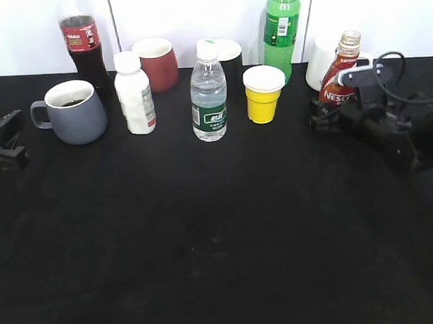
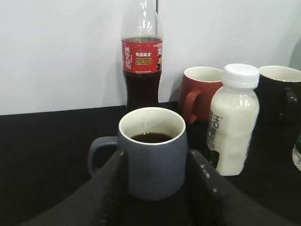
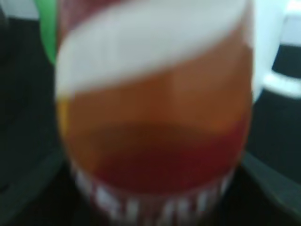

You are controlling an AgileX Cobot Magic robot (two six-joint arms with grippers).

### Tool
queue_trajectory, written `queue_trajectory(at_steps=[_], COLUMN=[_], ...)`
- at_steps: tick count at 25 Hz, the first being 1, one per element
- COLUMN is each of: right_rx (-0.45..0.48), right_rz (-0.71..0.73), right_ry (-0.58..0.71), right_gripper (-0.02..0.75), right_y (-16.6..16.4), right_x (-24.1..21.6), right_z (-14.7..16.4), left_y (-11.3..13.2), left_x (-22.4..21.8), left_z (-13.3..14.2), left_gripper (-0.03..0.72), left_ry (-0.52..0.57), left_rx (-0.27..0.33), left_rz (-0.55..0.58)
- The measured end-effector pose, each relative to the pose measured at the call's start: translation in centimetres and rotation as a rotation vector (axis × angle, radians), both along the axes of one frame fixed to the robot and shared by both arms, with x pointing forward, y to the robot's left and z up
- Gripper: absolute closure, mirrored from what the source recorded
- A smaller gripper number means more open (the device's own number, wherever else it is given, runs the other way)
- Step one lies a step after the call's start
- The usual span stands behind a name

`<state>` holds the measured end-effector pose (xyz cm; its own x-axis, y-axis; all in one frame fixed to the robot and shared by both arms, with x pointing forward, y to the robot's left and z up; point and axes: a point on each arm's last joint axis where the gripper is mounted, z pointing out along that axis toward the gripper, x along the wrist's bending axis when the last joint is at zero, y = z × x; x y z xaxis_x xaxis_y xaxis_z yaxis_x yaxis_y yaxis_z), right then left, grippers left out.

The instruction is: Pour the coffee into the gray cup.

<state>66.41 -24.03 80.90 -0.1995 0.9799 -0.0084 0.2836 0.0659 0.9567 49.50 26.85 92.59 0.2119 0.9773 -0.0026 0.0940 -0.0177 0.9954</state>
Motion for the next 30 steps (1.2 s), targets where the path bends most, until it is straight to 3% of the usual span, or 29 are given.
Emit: queue_trajectory(at_steps=[8, 10, 11, 13, 15, 17, 20, 23, 27, 28, 30], right_rx=[-0.002, -0.001, -0.002, -0.011, -0.056, -0.076, -0.091, -0.098, -0.055, -0.050, -0.046], right_rz=[-0.017, -0.027, -0.027, -0.026, -0.001, -0.031, -0.112, -0.107, -0.026, -0.006, 0.017], right_ry=[0.012, 0.027, 0.030, 0.065, 0.163, 0.353, 0.709, 1.016, 1.182, 1.200, 1.138], right_gripper=[0.130, 0.130, 0.130, 0.132, 0.141, 0.142, 0.146, 0.148, 0.148, 0.148, 0.148], right_y=[-0.5, -0.7, -0.8, -0.9, -0.8, -1.1, -1.6, -1.3, -0.5, -0.4, -0.5], right_x=[-3.1, -4.2, -4.8, -5.6, -5.6, -5.7, -6.3, -6.9, -7.9, -8.6, -10.2], right_z=[1.8, 2.4, 2.9, 4.3, 6.7, 9.1, 11.7, 14.0, 16.2, 17.3, 20.9], left_y=[-0.1, -0.1, -0.1, -0.3, -0.9, -1.5, -4.0, -6.0, -7.2, -7.1, -6.4], left_x=[0.0, -0.1, -0.2, 0.3, 1.7, 2.5, 2.8, 2.2, 0.4, -0.2, -2.1], left_z=[0.0, -0.6, -1.0, -1.5, -1.3, -0.6, 0.9, 2.9, 6.1, 7.6, 11.2], left_gripper=[0.379, 0.379, 0.379, 0.379, 0.377, 0.319, 0.153, 0.133, 0.172, 0.188, 0.197], left_ry=[0.000, 0.060, 0.112, 0.230, 0.392, 0.595, 0.868, 1.121, 1.452, 1.476, 1.400], left_rx=[0.004, 0.016, 0.011, -0.074, -0.083, -0.019, 0.194, 0.312, 0.288, 0.283, 0.262], left_rz=[-0.014, -0.012, -0.008, -0.012, -0.053, -0.028, 0.053, 0.084, -0.023, -0.032, -0.045])
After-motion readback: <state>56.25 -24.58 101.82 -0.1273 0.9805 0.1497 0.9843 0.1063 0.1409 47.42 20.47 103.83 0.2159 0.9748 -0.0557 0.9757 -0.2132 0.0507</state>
